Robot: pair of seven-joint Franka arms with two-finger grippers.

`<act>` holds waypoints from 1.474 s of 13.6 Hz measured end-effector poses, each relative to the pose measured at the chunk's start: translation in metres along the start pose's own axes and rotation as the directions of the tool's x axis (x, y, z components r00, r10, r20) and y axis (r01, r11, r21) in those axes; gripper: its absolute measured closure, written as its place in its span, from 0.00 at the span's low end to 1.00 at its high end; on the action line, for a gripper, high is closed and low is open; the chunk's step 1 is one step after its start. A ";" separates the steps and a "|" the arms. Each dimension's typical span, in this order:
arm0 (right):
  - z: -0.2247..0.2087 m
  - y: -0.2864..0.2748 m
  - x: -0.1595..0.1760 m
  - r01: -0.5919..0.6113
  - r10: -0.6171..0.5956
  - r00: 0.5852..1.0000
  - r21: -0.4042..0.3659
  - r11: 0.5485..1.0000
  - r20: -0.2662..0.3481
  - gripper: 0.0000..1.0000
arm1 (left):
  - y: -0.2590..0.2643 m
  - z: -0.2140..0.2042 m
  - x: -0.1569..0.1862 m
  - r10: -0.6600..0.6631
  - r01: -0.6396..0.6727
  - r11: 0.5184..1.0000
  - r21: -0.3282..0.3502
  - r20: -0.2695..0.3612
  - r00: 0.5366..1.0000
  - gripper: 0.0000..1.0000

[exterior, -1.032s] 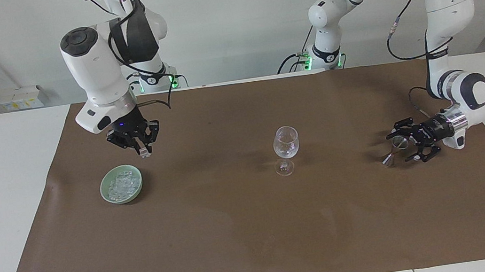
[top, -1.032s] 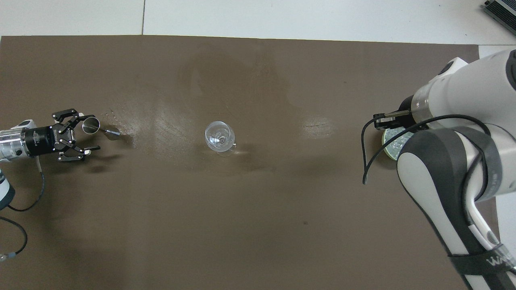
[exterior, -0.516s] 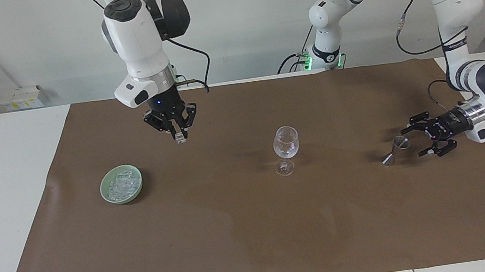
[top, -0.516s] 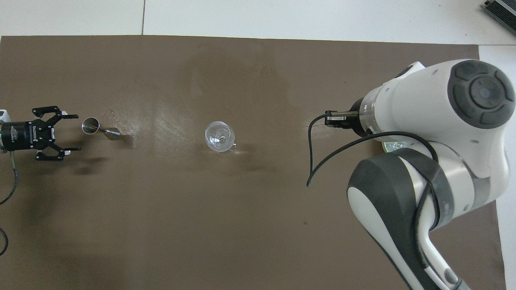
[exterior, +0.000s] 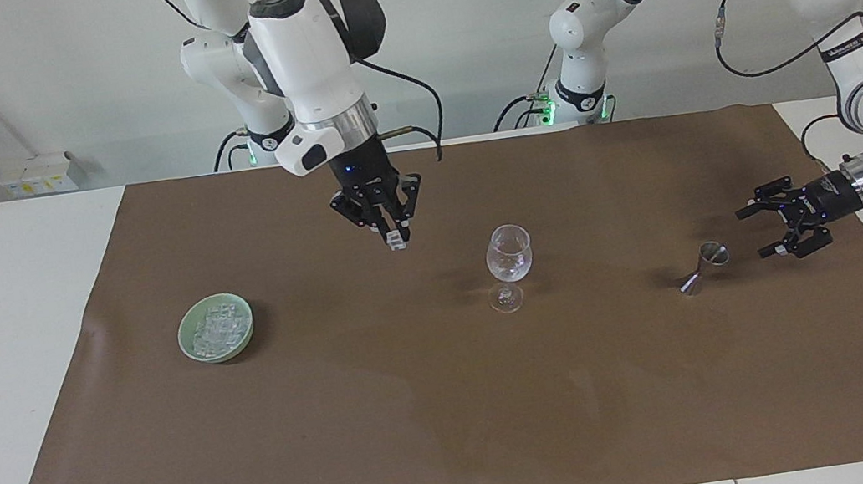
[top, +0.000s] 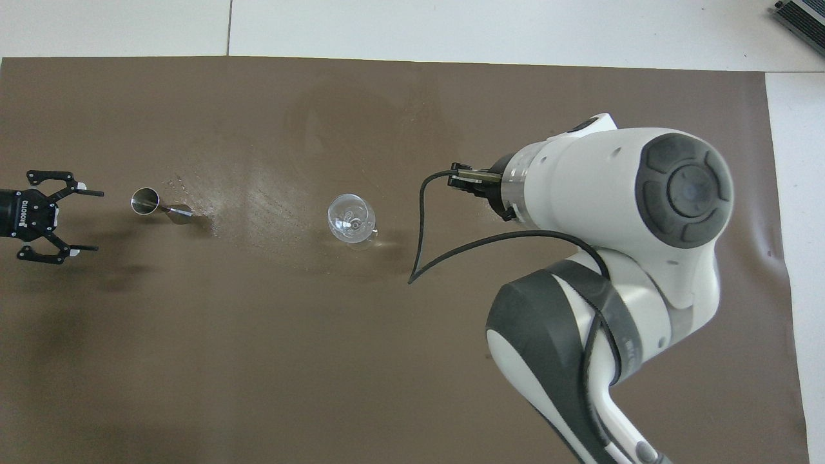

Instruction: Pour wine and add ice with both arms

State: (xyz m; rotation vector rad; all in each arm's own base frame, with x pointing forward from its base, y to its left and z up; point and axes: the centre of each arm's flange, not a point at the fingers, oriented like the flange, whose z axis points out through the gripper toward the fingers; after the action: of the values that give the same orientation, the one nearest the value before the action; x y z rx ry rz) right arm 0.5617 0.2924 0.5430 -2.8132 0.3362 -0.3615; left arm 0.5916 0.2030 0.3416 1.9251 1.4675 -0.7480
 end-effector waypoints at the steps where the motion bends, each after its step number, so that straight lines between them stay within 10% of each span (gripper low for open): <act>1: 0.006 -0.012 -0.007 -0.014 0.014 1.000 0.022 1.000 -0.002 0.75 | 0.001 -0.003 -0.009 0.044 -0.043 0.999 0.032 -0.033 0.998 0.00; 10: 0.063 -0.077 -0.054 -0.097 0.097 0.995 0.083 0.992 0.005 0.75 | 0.025 -0.017 -0.122 0.569 -0.460 0.789 0.408 -0.203 0.797 0.00; 20: 0.076 -0.101 -0.069 -0.078 0.076 0.997 0.095 0.992 0.017 0.75 | 0.068 0.017 -0.261 0.914 -0.707 0.386 0.592 -0.145 0.378 0.00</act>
State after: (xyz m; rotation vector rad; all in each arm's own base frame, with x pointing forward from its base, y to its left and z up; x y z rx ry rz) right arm 0.5378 0.4240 0.4887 -2.6990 0.4120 -0.3333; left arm 0.5958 0.0109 0.5320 2.9462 0.2403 -0.0841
